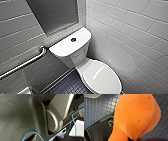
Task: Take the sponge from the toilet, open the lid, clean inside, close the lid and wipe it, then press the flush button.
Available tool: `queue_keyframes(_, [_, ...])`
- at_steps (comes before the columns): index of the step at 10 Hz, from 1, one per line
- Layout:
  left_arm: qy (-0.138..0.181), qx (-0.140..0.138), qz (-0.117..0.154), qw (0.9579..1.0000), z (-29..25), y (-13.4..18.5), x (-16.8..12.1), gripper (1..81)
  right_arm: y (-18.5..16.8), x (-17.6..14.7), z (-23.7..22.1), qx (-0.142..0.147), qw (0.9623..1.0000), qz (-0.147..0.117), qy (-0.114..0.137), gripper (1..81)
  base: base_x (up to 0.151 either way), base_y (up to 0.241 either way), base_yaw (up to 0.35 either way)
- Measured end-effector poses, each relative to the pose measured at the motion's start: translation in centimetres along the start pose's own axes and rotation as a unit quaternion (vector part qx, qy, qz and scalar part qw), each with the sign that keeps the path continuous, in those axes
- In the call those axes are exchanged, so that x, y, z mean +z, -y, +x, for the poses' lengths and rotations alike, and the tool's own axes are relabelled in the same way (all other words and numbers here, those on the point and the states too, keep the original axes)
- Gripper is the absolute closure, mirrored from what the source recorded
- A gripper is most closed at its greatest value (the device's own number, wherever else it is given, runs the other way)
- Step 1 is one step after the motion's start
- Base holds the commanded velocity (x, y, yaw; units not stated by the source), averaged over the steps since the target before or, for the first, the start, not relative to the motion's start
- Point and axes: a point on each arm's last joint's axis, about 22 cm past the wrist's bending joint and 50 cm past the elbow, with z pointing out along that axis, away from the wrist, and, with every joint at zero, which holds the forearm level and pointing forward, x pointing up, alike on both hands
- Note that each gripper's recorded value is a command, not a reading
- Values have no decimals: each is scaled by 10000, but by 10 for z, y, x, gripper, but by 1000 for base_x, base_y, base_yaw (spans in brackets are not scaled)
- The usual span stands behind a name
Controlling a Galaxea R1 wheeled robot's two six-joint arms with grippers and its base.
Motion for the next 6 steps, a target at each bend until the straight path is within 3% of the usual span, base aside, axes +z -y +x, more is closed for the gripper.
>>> queue_keyframes(2, [70, -38, -33, 10000, -16, -13, -10, 10, -18, 4, -49, 159, 9996, 190, 140, 811, 0, 0, 0])
queue_keyframes(4, [-5, 3, 16, 10000, -19, -18, -22, 10, -25, 4, -72, 183, 9993, 324, 30, 811, 0, 0, 0])
queue_keyframes(6, [-171, 105, 82, 9998, -15, -24, -36, 10, -11, 10, -92, 144, 9982, 573, -126, 811, 0, 0, 0])
